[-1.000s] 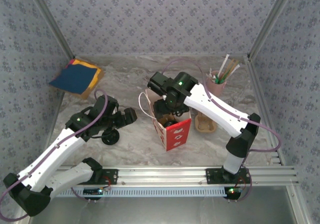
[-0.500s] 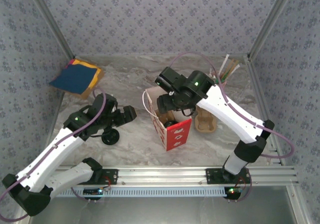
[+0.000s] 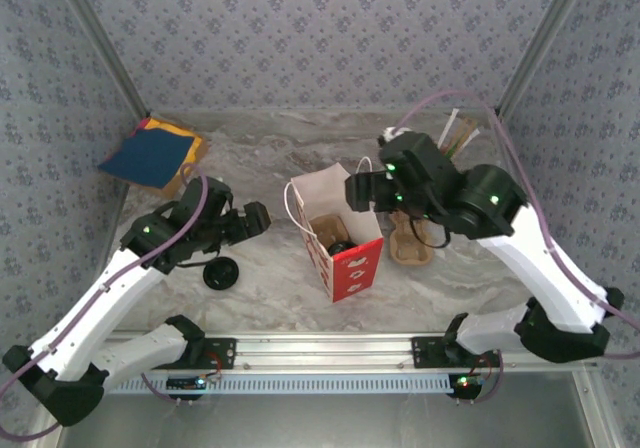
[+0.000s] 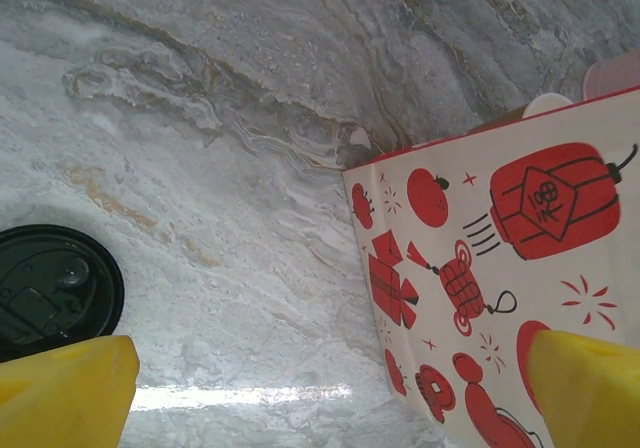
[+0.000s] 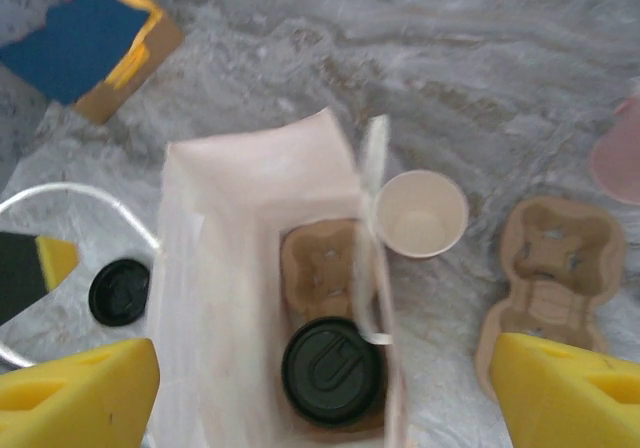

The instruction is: Pack the takeout coffee

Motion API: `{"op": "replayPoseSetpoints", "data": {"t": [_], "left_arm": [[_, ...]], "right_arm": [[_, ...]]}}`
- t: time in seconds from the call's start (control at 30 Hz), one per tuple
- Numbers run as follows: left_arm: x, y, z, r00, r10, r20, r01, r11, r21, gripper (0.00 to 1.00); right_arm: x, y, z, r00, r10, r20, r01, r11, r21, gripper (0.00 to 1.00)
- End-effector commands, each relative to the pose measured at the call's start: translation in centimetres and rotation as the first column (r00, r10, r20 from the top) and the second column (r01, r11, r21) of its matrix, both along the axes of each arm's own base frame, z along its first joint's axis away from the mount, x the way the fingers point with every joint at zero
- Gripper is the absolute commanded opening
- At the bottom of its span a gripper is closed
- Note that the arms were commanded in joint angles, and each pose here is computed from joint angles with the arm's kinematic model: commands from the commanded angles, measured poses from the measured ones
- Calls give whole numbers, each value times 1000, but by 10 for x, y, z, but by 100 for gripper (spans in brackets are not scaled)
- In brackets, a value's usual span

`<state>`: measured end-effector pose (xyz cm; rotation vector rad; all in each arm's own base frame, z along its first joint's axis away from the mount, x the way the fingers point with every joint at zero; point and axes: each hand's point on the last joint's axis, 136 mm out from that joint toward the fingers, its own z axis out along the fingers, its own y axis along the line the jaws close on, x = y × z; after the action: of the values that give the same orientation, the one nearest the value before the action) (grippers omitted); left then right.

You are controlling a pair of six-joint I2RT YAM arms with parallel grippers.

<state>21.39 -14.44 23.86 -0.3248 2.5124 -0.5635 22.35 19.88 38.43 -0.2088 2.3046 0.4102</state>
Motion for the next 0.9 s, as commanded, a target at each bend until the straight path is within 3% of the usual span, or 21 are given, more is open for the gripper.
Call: {"op": "replayPoseSetpoints", "data": {"t": [0.0, 0.07, 0.27, 0.6, 0.87], "left_arm": [[4, 6, 17, 999, -3, 35, 2, 999, 35, 100], [6, 5, 22, 999, -9, 42, 8, 999, 39, 100], [13, 0, 38, 998, -27, 60, 24, 999, 46, 100], [31, -9, 90, 982, -103, 159, 91, 993, 81, 100], [48, -27, 136, 948, -184, 259, 171, 983, 71, 100]], "right_arm": [[11, -30, 6, 993, -99, 63, 98, 995, 23, 92], [12, -46, 3, 987, -146, 63, 143, 989, 48, 100], [21, -91, -14, 960, -279, 25, 275, 956, 105, 100], [51, -161, -69, 859, -499, -118, 511, 849, 131, 100], [75, -189, -100, 816, -561, -141, 572, 818, 56, 99]]}}
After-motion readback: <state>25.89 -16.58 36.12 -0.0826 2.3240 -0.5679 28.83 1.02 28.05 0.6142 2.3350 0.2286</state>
